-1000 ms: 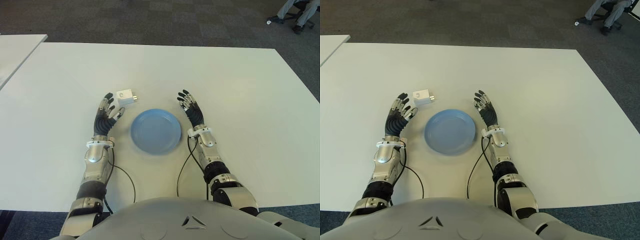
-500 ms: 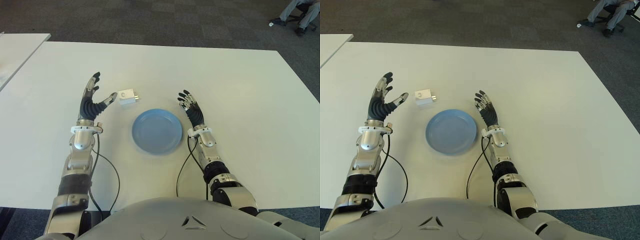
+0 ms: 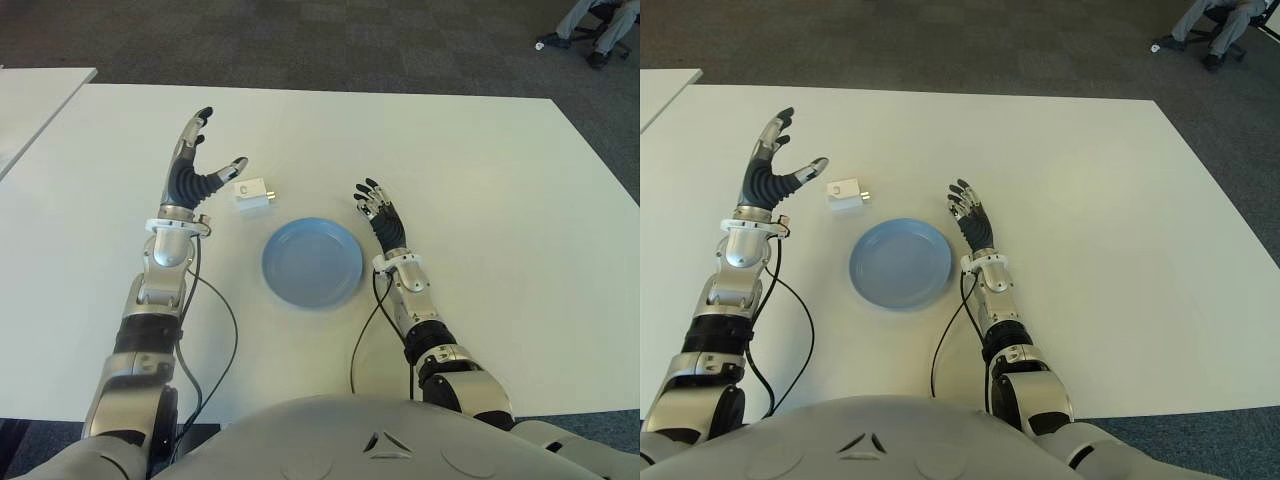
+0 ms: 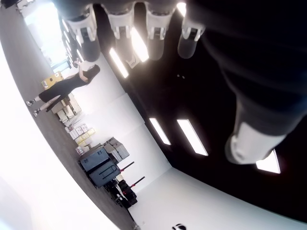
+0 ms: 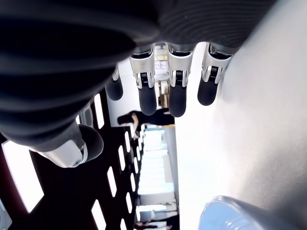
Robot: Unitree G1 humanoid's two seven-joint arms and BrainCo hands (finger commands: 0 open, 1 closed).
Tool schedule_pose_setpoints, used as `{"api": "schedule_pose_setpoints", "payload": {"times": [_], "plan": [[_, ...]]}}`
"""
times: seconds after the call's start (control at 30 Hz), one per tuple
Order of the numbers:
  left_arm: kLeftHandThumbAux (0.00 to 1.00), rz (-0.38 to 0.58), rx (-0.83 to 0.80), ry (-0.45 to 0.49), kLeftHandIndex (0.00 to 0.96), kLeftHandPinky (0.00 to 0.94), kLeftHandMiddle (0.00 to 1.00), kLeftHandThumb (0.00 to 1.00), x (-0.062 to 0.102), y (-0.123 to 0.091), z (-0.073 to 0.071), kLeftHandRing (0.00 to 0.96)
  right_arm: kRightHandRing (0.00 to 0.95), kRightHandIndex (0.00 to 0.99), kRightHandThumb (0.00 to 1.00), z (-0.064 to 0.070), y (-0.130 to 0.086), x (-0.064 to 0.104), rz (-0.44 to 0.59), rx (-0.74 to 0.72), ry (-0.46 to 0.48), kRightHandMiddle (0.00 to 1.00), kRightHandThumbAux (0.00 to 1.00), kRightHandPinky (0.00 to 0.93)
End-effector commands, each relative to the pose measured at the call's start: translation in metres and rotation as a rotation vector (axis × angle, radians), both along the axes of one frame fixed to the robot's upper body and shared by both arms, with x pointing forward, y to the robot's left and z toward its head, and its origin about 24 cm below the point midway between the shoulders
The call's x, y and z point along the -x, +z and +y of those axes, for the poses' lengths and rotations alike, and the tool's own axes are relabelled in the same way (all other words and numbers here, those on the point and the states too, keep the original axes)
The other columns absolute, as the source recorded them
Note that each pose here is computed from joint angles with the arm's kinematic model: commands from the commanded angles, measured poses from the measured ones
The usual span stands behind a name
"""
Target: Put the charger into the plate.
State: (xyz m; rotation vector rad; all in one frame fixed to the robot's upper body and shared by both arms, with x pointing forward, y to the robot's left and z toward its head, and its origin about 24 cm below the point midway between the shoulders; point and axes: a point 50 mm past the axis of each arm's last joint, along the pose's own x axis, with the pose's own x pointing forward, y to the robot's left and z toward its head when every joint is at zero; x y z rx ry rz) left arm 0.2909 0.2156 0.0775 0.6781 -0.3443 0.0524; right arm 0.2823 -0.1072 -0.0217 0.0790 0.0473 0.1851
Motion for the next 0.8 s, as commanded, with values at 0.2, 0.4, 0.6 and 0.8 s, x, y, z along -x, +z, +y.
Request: {"api": "schedule_pose_setpoints", "payload": {"times": [0.2, 0.4, 0.6, 0.8], "plan": [[0.552, -0.016, -0.267, -0.043, 0.050, 0.099, 0.089, 0.093, -0.019, -0.004, -0.011, 0.084, 0.141, 0.070, 0.000, 0.004, -0.019, 0.011, 0.111, -0.008, -0.006, 0.161, 0.532, 0.133], [0.538, -0.049, -0.422, -0.095, 0.016, 0.055, 0.070, 0.090, -0.035, -0.012, -0.027, 0.062, 0.140, 0.069, 0.000, 0.005, -0.019, 0.011, 0.110, -0.011, -0.004, 0.163, 0.531, 0.132], [0.548, -0.032, -0.703, -0.206, 0.001, 0.008, 0.042, 0.090, -0.045, -0.020, -0.031, 0.029, 0.139, 0.068, 0.000, 0.007, -0.019, 0.011, 0.114, -0.019, -0.001, 0.163, 0.530, 0.130], [0.540, 0.020, -0.894, -0.259, 0.000, 0.000, 0.012, 0.082, -0.049, -0.035, -0.030, 0.004, 0.144, 0.076, 0.000, 0.007, -0.019, 0.011, 0.108, -0.020, 0.000, 0.171, 0.529, 0.130]]}}
